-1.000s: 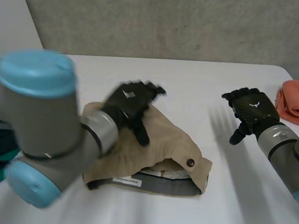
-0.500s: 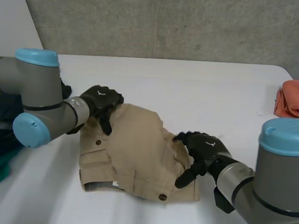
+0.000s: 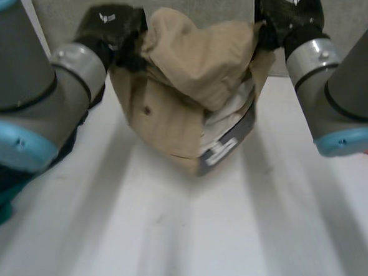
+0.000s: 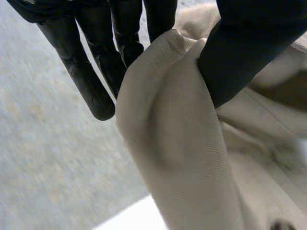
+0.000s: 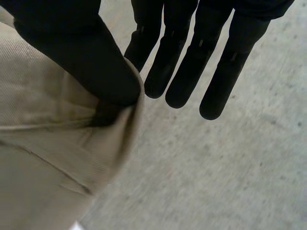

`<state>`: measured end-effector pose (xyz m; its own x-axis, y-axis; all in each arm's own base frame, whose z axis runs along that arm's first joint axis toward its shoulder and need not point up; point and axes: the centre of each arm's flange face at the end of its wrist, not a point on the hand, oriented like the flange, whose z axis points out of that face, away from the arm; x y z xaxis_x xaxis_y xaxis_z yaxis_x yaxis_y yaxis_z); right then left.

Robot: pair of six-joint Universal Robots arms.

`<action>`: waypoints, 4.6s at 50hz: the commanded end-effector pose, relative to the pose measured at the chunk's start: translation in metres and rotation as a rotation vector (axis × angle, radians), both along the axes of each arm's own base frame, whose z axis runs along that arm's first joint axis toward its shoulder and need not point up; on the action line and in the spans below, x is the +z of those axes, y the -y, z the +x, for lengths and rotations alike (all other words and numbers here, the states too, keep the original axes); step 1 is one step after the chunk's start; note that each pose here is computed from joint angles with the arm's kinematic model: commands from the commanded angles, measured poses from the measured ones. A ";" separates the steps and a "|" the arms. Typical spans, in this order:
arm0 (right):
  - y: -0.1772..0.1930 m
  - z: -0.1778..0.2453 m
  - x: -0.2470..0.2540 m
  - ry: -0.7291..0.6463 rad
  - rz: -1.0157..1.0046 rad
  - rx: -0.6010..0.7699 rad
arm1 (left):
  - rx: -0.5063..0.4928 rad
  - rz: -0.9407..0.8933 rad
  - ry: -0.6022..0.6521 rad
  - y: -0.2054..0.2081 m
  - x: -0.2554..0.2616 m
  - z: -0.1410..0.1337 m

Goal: Fold the laundry.

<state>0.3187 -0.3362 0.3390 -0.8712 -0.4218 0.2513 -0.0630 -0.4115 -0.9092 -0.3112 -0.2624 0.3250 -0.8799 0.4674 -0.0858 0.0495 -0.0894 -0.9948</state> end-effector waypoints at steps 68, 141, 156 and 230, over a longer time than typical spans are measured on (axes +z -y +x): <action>-0.086 -0.027 -0.188 -0.018 0.778 -0.018 | -0.265 0.192 0.375 0.026 -0.140 -0.024; 0.026 -0.009 -0.182 -0.464 0.282 0.047 | -0.073 -0.041 0.429 -0.008 -0.141 0.002; -0.006 -0.057 -0.107 -0.246 0.493 -0.072 | -0.080 0.002 0.443 -0.037 -0.109 0.014; -0.008 -0.041 -0.110 -0.751 0.389 -0.135 | 0.014 -0.091 0.442 0.017 -0.051 0.009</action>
<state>0.2471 -0.2641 0.1890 -0.4127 -0.7705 0.4858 -0.8318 0.1015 -0.5457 -0.2720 -0.2138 0.2070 -0.6247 0.6496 -0.4333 0.6380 0.1047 -0.7629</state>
